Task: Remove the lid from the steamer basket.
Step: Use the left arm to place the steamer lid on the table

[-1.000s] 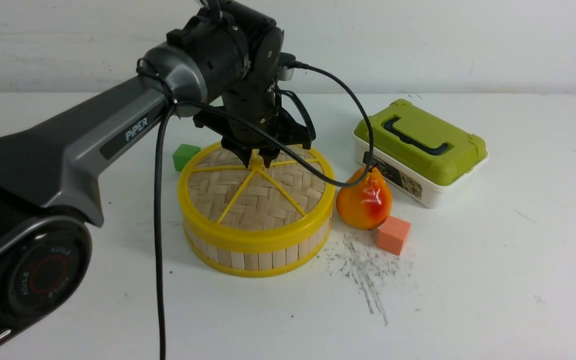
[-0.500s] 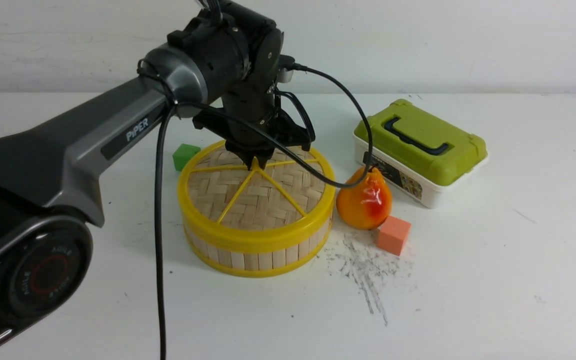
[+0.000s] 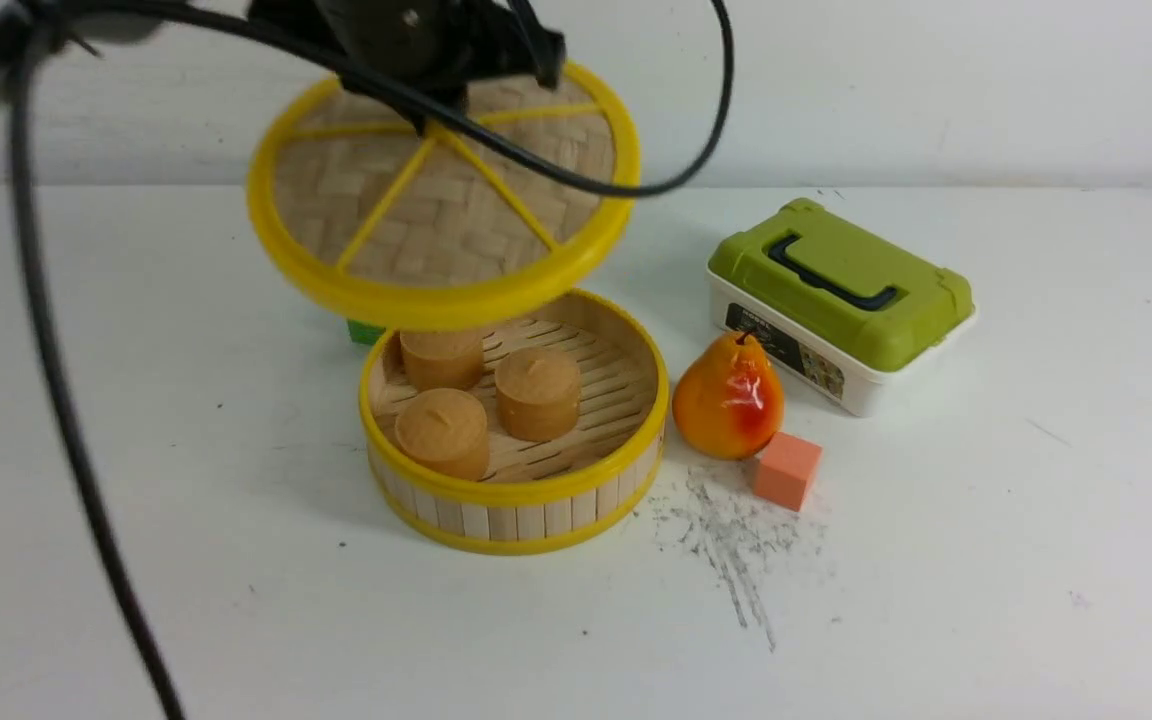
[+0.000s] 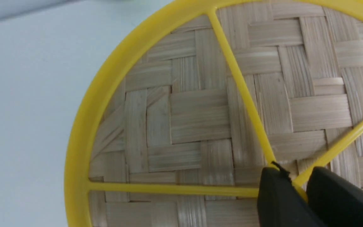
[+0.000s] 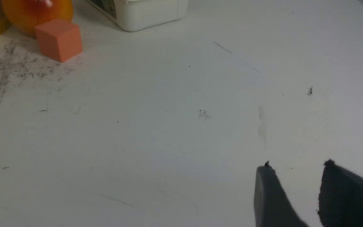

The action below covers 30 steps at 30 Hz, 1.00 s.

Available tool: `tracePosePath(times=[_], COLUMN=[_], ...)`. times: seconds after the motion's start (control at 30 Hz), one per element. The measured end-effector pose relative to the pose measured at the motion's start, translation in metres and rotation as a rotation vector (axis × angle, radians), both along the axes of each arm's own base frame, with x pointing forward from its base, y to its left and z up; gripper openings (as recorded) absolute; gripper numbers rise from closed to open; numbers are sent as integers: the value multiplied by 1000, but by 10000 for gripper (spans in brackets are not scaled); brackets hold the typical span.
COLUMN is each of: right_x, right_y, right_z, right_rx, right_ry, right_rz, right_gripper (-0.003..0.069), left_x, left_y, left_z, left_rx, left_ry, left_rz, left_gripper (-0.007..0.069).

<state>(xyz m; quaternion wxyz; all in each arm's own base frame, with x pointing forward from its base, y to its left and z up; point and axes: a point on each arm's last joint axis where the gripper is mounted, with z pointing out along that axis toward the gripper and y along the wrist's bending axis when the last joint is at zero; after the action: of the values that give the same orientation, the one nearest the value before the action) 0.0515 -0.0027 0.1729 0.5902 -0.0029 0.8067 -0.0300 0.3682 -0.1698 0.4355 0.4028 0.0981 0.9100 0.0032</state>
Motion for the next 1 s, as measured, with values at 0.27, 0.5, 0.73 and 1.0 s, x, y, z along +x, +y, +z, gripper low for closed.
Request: tracePosePath(times=[0.27, 0.5, 0.73, 1.0], right_x=[0, 0, 0, 0], right_y=[0, 0, 0, 0], right_z=[0, 0, 0, 0], right_rx=[0, 0, 0, 0], right_ry=[0, 0, 0, 0], right_rz=[0, 0, 0, 0], right_gripper=[239, 239, 239, 239], left_x=[-20, -3, 21, 29], left_y=[112, 170, 173, 173], left_z=[21, -90, -205, -232], left_rx=[-9, -88, -162, -154], left_ry=[5, 181, 319, 362], left_rz=[279, 418, 472, 474], left_gripper=[104, 104, 104, 104])
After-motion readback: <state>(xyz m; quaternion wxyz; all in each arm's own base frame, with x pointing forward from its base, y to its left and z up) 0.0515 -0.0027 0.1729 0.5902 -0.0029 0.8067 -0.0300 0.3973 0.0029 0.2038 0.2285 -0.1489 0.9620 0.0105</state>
